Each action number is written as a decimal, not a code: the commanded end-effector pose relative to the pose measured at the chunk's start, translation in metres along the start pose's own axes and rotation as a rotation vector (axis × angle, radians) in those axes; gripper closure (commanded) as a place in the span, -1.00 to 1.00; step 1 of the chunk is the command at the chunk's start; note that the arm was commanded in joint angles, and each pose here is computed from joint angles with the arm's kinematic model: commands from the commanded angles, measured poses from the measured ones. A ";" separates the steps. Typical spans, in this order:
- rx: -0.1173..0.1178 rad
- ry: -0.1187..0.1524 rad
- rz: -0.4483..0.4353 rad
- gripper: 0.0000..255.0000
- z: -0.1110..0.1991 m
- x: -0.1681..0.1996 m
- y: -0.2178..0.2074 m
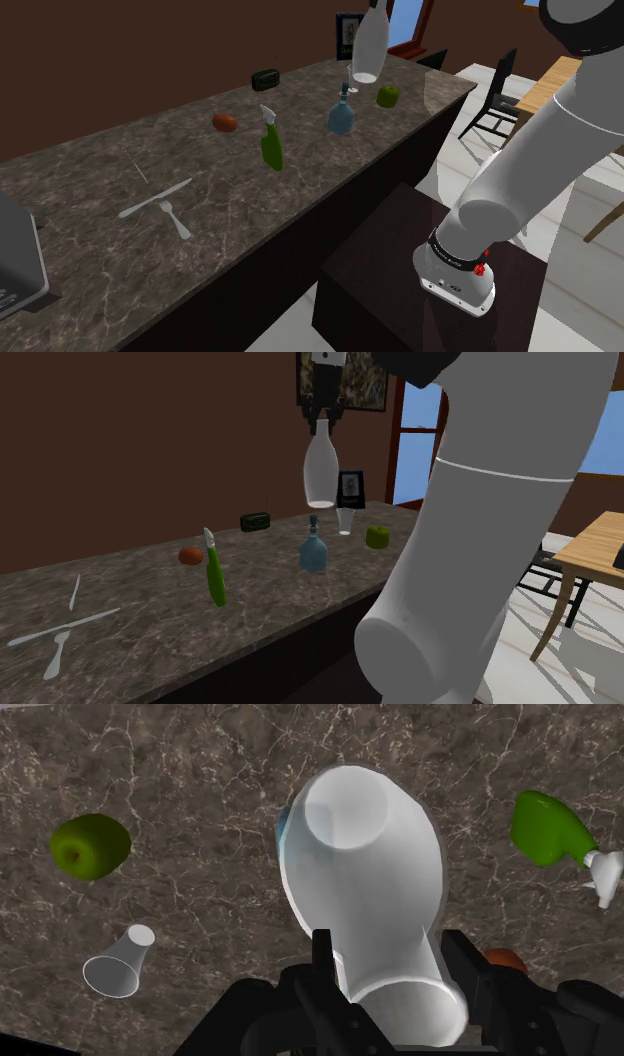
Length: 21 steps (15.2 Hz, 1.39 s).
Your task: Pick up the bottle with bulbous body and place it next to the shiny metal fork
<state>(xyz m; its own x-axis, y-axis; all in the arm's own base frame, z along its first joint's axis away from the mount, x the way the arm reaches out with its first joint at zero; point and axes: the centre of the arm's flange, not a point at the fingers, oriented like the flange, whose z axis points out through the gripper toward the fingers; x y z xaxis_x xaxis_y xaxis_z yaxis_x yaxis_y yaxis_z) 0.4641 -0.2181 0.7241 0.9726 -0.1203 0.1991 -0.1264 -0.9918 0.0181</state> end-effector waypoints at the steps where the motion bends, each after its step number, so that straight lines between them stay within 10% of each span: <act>1: -0.001 0.001 0.001 1.00 0.005 -0.005 -0.026; 21: -0.001 0.001 0.001 1.00 0.065 -0.056 -0.278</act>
<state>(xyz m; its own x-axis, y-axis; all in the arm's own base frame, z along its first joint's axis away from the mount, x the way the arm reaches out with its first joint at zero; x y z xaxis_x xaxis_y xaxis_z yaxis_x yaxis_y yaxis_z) 0.4575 0.0480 0.6476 0.9727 -0.1196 0.1990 -0.1260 -0.9918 0.0199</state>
